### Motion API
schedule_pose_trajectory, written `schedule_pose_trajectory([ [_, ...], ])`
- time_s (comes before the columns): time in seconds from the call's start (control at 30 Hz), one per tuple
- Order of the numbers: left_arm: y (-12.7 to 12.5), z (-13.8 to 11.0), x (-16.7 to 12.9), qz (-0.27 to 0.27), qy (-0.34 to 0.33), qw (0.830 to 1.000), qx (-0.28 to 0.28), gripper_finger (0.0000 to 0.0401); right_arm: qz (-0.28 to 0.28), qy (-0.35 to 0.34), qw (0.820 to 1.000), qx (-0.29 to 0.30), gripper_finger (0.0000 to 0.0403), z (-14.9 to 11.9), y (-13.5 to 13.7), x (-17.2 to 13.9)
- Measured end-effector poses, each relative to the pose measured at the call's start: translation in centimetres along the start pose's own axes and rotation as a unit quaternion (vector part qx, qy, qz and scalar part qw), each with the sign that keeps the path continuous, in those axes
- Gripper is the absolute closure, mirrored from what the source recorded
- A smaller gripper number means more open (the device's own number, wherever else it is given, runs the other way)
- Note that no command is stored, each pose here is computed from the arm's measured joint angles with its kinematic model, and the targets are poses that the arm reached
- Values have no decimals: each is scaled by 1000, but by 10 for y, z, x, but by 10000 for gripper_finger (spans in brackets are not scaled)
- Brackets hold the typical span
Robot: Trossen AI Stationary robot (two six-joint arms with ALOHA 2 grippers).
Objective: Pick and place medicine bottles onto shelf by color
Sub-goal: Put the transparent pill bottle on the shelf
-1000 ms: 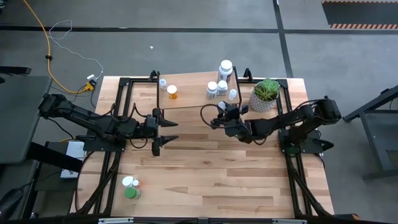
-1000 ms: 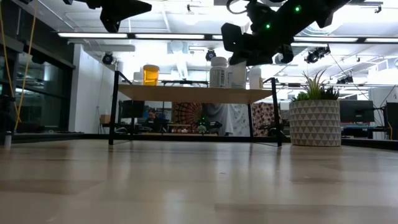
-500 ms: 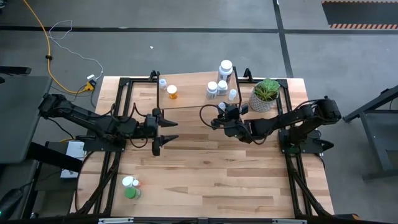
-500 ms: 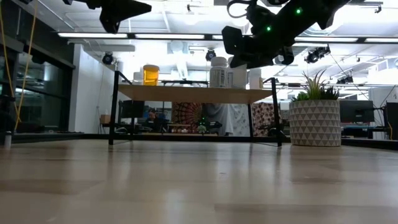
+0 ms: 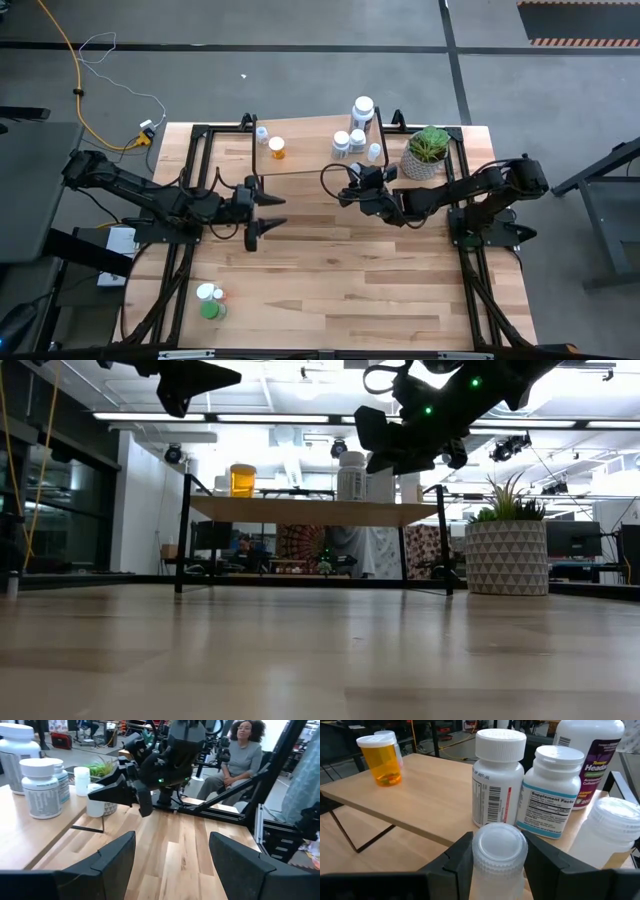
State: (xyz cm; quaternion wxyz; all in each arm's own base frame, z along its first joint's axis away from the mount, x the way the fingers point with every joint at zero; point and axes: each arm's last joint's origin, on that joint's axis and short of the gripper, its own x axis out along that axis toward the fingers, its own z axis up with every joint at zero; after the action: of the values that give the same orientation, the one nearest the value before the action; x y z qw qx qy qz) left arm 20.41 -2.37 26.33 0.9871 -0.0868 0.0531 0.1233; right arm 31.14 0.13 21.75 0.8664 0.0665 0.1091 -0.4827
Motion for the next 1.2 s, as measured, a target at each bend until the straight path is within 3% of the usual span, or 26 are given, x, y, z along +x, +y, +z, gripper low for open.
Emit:
schedule_pose_trajectory([
  [0.63, 1, 0, 0, 12, -3, 1000, -9, 158, -4, -2, 1000, -1, 271, 0, 0, 0],
  [1.2, 1, 0, 0, 14, -3, 1000, -9, 158, -47, -12, 999, 2, 271, 4, -9, 12],
])
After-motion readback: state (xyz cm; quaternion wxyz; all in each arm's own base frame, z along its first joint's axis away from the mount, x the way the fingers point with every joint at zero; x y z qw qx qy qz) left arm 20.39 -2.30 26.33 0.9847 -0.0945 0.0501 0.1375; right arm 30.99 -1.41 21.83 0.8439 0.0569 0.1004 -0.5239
